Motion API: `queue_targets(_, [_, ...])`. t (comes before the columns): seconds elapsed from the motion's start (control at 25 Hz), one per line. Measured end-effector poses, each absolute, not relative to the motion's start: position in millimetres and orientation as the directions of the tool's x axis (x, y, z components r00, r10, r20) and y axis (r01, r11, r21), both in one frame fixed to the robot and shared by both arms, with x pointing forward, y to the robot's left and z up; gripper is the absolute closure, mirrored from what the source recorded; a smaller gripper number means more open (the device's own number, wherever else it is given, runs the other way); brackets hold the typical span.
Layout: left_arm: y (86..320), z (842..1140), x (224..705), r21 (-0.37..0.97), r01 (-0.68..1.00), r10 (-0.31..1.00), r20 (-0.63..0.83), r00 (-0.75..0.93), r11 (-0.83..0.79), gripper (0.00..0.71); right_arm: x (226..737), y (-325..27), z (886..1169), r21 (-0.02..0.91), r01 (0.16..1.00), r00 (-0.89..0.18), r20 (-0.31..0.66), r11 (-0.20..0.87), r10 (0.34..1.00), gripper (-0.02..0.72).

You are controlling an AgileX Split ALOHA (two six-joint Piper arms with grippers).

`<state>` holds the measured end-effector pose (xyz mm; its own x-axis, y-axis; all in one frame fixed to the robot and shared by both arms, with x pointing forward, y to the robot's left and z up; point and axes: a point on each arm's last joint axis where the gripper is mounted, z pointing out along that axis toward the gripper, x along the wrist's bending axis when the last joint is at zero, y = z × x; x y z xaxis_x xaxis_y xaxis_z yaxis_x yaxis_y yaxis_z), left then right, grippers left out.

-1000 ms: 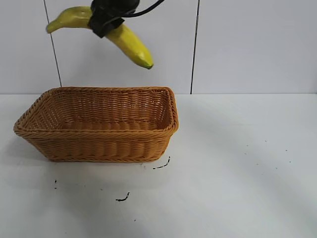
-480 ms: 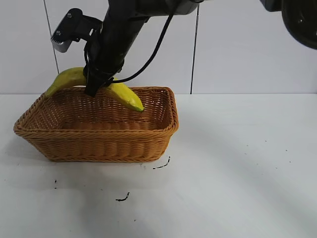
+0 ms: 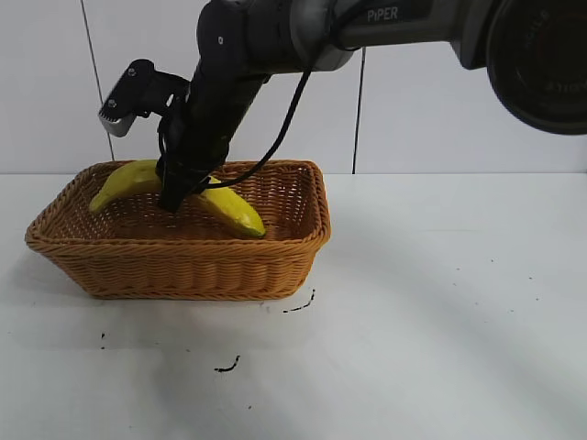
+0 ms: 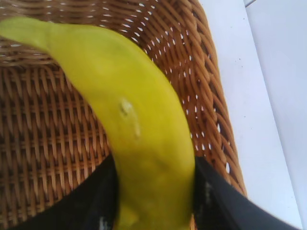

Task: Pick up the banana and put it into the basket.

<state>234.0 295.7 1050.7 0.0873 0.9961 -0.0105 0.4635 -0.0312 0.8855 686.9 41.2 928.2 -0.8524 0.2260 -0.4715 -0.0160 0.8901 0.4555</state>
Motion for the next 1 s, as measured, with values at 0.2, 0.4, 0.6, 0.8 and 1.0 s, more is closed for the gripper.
queue_targets(0.2, [296, 1051, 234, 0.886, 0.463, 0.996, -0.011, 0.087, -0.031, 0.02, 687, 42, 929, 0.474, 0.002, -0.852, -0.461, 0.881, 0.25, 0.06])
queue_targets(0.4, [296, 1051, 234, 0.886, 0.463, 0.996, -0.011, 0.087, -0.031, 0.02, 685, 40, 953, 0.553, 0.113, -0.833, -0.4, 0.826, 0.382, 0.013])
queue_targets(0.6, [296, 1051, 234, 0.886, 0.463, 0.996, -0.011, 0.087, -0.031, 0.02, 678, 24, 1011, 0.664, 0.363, -0.724, -0.24, 0.654, 0.646, 0.012])
queue_targets(0.8, [296, 1051, 234, 0.886, 0.463, 0.996, -0.011, 0.087, -0.031, 0.02, 688, -28, 1043, 0.638, 0.6, -0.551, -0.108, 0.482, 0.828, 0.012])
queue_targets(1.0, [296, 1051, 234, 0.886, 0.463, 0.996, -0.011, 0.087, -0.031, 0.02, 720, -115, 1037, 0.543, 0.765, -0.364, -0.078, 0.346, 0.928, 0.012])
